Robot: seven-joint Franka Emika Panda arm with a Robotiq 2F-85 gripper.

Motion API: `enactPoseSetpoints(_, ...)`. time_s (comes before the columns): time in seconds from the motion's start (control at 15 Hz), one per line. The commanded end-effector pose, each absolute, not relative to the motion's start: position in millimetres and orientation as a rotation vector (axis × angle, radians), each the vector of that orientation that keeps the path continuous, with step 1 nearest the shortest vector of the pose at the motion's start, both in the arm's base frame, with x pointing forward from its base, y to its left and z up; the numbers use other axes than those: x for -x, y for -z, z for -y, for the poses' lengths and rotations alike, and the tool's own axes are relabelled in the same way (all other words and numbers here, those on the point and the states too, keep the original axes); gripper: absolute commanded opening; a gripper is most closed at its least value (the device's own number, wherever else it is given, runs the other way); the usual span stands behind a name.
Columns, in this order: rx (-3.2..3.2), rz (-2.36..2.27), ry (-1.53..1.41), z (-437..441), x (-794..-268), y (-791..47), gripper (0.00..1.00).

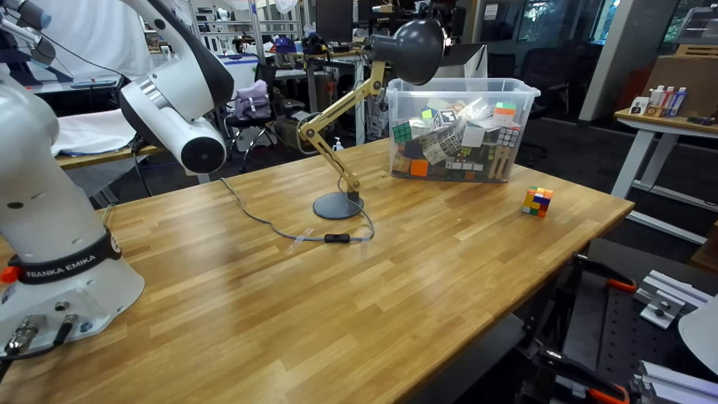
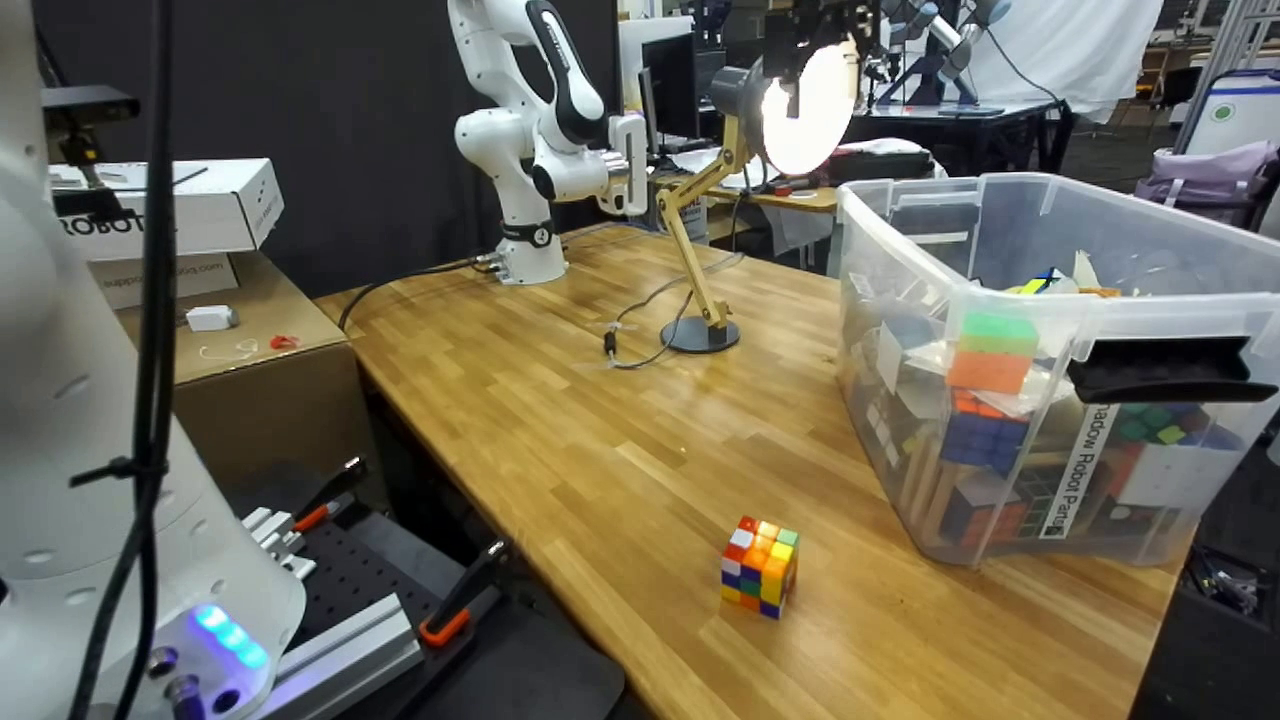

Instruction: Pick up the Rubik's cube on the left and put it in the clear container on the right

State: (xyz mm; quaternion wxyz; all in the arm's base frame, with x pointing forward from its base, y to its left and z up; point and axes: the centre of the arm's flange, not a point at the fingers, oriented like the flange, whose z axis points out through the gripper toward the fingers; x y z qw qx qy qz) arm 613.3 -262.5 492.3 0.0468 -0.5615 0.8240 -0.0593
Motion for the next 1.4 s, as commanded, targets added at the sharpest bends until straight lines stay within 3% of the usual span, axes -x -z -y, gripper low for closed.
enactPoseSetpoints(0.0, 1.702, -2.496, 0.259, 203.4, -573.0, -474.2, 1.0)
enactPoseSetpoints(0.47, 1.674, -2.595, 0.313, 169.5, -545.5, -449.2, 1.0)
enactPoseSetpoints(0.87, 1.577, -2.803, 0.435, 174.3, -542.9, -429.8, 1.0)
enactPoseSetpoints(1.33, 1.577, -2.793, 0.377, 172.8, -546.0, -426.7, 1.0)
